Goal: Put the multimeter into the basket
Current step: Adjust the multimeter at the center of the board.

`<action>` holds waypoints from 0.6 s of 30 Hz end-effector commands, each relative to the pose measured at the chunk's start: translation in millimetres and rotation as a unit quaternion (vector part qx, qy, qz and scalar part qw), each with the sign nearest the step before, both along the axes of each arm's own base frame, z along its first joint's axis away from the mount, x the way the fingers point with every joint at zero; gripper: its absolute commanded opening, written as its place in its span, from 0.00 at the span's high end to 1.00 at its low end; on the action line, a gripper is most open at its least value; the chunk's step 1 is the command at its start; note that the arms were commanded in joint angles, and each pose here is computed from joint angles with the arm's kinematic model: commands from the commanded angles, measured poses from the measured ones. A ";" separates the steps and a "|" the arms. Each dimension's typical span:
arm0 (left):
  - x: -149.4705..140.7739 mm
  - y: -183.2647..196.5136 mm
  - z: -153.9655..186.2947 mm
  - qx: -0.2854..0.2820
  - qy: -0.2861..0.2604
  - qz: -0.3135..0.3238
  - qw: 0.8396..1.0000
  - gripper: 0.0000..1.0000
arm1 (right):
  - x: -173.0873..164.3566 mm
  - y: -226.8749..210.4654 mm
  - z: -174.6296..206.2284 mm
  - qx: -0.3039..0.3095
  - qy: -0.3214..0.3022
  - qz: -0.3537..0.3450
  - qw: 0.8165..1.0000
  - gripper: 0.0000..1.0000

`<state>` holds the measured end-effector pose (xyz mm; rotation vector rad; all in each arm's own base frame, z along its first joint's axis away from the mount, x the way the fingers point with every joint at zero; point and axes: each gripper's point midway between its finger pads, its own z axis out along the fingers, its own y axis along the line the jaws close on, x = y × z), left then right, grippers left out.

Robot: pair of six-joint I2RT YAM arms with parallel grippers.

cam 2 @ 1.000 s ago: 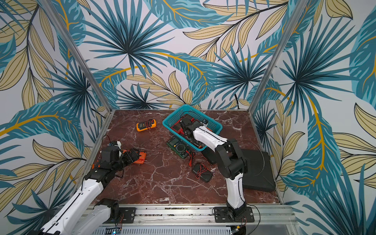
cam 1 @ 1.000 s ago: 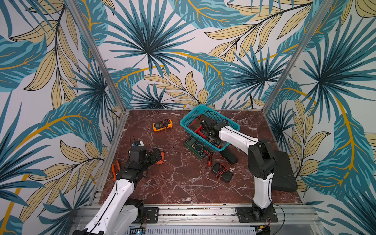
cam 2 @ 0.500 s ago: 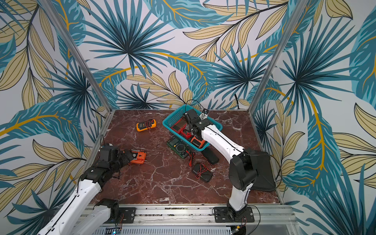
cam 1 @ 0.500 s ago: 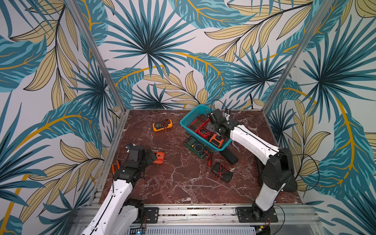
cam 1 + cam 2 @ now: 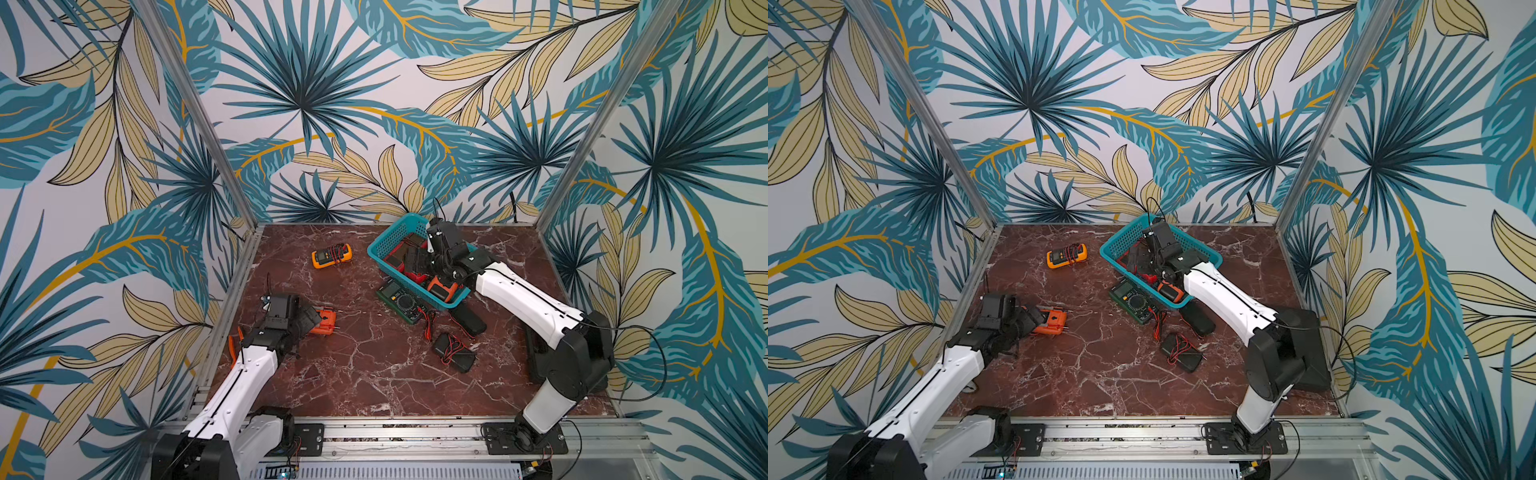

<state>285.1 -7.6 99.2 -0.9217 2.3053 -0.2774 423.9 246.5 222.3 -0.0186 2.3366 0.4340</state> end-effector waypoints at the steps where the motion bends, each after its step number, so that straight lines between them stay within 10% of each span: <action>1: 28.3 -0.7 20.9 -0.002 -0.053 -0.010 0.999 0.00 | -7.3 16.0 1.8 0.015 -0.005 0.046 0.999 0.01; 10: 22.0 12.3 -18.6 -0.007 0.016 0.025 1.000 0.00 | -14.2 38.3 10.1 0.029 -0.007 0.092 0.995 0.00; 18: 52.7 -5.8 -11.1 -0.008 -0.032 -0.066 0.997 0.00 | -21.8 83.6 -3.2 0.050 0.021 0.161 0.985 0.01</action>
